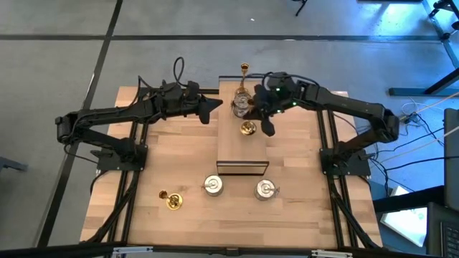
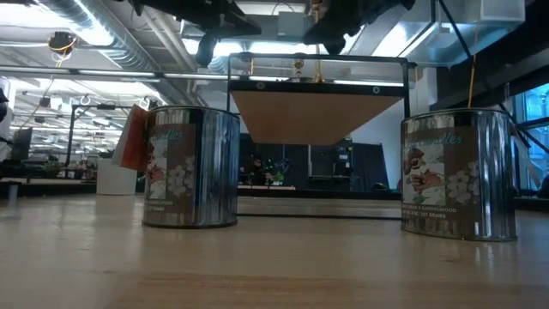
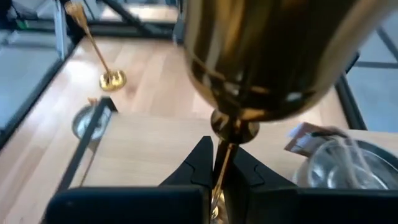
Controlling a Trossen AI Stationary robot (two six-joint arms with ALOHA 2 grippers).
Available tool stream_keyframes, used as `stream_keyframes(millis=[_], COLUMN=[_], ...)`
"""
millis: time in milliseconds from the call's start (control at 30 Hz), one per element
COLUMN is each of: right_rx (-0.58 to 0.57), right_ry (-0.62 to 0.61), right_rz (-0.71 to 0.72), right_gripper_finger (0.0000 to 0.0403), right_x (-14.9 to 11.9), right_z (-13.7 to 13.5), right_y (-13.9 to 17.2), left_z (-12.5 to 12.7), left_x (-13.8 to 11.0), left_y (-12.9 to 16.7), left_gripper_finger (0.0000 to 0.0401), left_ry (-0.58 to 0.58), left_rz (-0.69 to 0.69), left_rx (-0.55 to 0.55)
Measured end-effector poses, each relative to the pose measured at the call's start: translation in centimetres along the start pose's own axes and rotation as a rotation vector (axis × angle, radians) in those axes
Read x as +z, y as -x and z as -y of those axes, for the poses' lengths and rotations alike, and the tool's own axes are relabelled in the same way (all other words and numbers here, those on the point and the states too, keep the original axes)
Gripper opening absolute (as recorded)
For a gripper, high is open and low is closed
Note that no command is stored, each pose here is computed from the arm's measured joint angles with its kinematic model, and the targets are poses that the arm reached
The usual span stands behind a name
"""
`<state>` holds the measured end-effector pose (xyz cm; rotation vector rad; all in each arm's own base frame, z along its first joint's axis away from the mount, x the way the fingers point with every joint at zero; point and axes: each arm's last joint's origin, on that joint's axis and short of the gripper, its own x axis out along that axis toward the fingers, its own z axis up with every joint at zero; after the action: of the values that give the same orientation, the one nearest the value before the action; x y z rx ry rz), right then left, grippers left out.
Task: Pick & Place candle stick holders
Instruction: Put the right gold candle holder on the shelf
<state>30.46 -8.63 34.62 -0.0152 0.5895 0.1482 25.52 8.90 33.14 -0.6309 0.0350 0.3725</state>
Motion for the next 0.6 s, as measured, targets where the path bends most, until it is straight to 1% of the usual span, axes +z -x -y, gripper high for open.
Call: stream_keyframes(millis=[133,267,333,400,533,600], right_rx=[-0.011,-0.109,-0.172,-0.209,-0.215,-0.235], right_ry=[0.027,0.025,-0.014,-0.059,-0.134,-0.165], right_rz=[-0.051,-0.087,-0.094,-0.101,-0.081,-0.076], right_gripper_finger=[0.0014,0.0014,0.0014,0.0014,0.0014,0.0014], right_x=[1.2,1.6,1.7,1.7,2.0,2.1], right_z=[-0.3,-0.2,-0.2,-0.3,-1.0,-1.3], right_y=[-0.5,-0.4,-0.4,-0.4,-0.6,-0.7], left_z=[0.0,0.0,0.0,0.0,0.1,0.2], left_x=[0.0,0.0,0.0,0.0,-0.1,-0.1], left_y=[0.0,0.0,0.0,0.0,0.0,0.0], left_gripper_finger=[0.0002,0.0002,0.0002,0.0002,0.0002,0.0002], left_ry=[0.000,0.000,0.000,0.000,0.000,-0.001], left_rz=[0.000,0.000,0.000,0.000,-0.003,-0.007], left_rx=[0.000,0.000,0.000,0.000,-0.005,-0.010])
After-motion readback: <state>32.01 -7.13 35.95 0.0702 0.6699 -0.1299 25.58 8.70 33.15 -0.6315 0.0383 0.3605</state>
